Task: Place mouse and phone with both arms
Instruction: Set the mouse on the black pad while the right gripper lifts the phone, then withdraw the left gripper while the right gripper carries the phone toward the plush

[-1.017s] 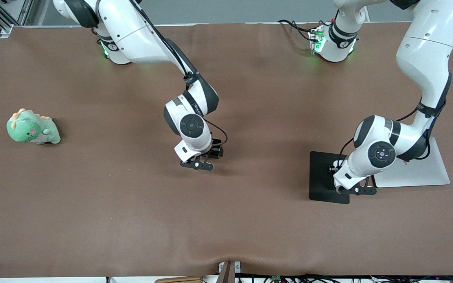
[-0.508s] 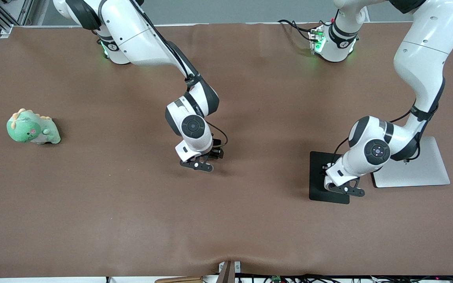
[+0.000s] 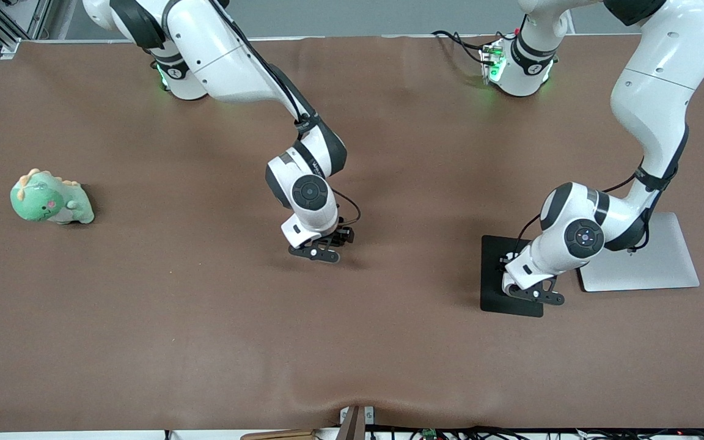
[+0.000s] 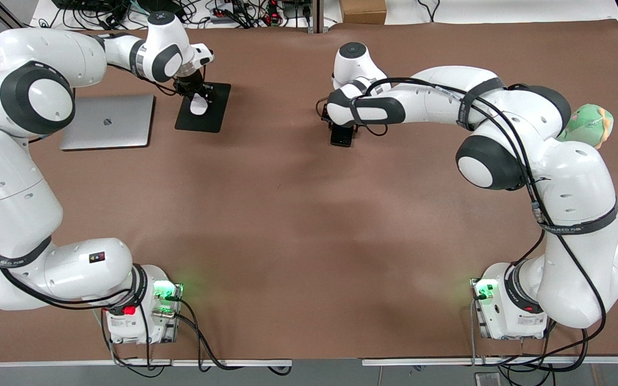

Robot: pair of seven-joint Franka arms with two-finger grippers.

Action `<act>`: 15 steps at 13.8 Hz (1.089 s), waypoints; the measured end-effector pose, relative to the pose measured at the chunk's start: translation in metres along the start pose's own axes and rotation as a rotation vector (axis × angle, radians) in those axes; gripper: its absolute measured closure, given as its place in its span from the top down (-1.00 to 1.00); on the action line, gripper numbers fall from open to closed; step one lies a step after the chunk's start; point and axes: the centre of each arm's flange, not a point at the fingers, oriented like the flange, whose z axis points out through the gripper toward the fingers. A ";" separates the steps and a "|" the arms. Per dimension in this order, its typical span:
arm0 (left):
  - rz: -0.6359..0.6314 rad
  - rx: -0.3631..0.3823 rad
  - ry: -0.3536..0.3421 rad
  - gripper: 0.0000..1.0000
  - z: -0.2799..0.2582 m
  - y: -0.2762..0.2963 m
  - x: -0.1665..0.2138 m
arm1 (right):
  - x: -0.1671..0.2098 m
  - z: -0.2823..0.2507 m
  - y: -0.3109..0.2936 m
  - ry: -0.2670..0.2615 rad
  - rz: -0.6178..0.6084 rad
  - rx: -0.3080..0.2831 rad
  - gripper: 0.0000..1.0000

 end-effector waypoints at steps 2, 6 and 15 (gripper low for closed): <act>-0.002 -0.003 -0.008 0.22 0.005 -0.001 -0.001 | 0.001 -0.001 -0.002 0.013 -0.001 0.013 0.82; -0.004 -0.004 -0.007 0.39 0.006 -0.002 -0.001 | 0.001 -0.002 -0.003 0.019 -0.005 0.016 0.59; -0.043 0.154 0.096 1.00 -0.184 -0.020 0.013 | 0.126 -0.171 0.140 0.002 -0.056 0.016 0.59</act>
